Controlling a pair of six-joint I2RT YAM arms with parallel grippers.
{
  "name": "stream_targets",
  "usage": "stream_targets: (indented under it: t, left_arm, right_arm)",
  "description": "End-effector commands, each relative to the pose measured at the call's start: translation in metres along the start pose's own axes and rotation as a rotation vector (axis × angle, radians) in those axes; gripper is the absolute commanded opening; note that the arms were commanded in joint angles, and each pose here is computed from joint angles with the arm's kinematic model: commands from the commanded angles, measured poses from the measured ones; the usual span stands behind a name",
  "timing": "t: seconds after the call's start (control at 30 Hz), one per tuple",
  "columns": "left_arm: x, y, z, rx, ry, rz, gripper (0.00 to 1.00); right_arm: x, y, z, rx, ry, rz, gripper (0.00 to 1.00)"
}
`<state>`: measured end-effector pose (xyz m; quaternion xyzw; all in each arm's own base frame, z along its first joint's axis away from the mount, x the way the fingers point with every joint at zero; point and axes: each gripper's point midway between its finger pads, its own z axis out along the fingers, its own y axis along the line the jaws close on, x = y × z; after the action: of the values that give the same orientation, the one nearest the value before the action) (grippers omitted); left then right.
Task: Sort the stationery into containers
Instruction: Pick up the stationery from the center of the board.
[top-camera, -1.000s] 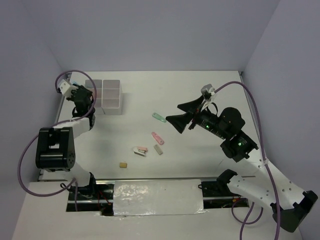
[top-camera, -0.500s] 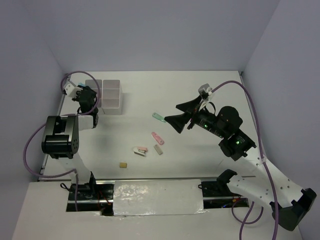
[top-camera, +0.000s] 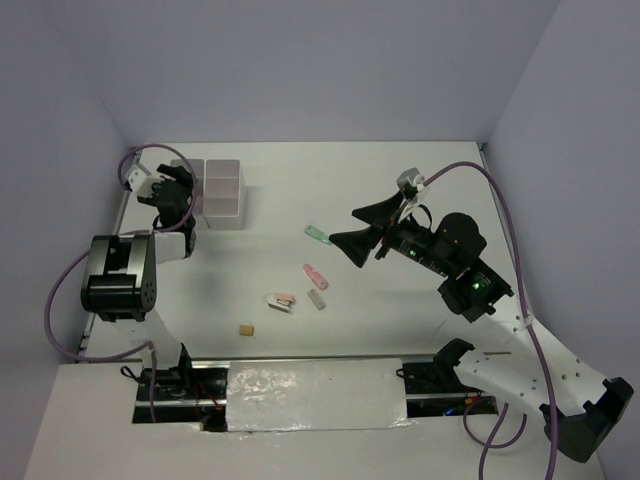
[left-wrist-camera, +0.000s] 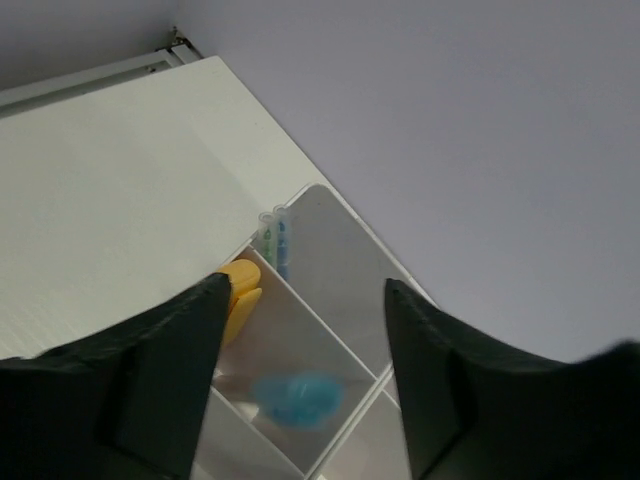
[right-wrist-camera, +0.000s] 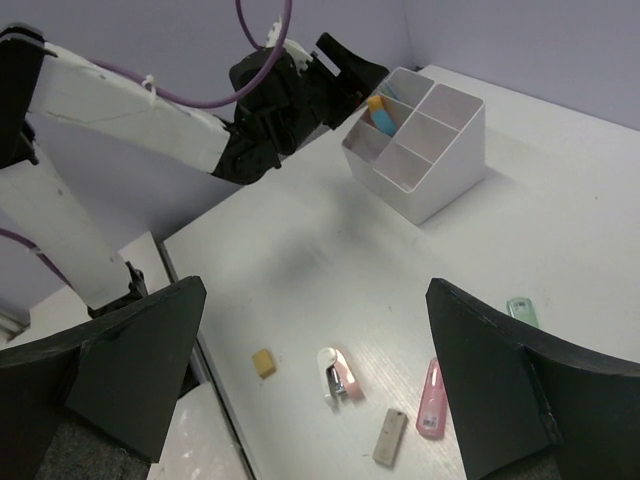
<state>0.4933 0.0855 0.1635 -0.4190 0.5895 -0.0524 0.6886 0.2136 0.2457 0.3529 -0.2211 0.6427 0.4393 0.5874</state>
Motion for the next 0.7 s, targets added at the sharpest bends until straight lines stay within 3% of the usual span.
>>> stream_targets:
  t: [0.0,0.1,0.2,0.3,0.4,0.67]
  left_arm:
    - [-0.041,-0.031,-0.004,0.068,-0.08,-0.064,0.79]
    - [-0.052,-0.035,-0.01,0.073,-0.087,-0.055,0.81]
    - [-0.074,-0.052,-0.025,0.104,-0.084,-0.073,0.9]
    - [-0.078,-0.058,-0.045,0.028,0.039,-0.018,0.96]
    - [-0.102,-0.076,-0.074,0.04,0.069,-0.005,0.99]
    - [-0.069,-0.079,-0.179,0.113,0.435,0.052,0.99]
  right_arm:
    - [-0.011,0.007,-0.001,-0.033,-0.038,-0.03,1.0]
    - [-0.008,0.003,0.002,-0.023,-0.034,-0.026,1.0]
    - [0.004,-0.009,0.013,0.018,0.014,-0.003,1.0]
    - [0.018,-0.025,0.026,0.076,0.068,0.043,1.0]
    - [0.029,-0.044,0.036,0.164,0.107,0.084,1.0]
    - [0.076,-0.07,0.052,0.24,0.248,0.128,1.0]
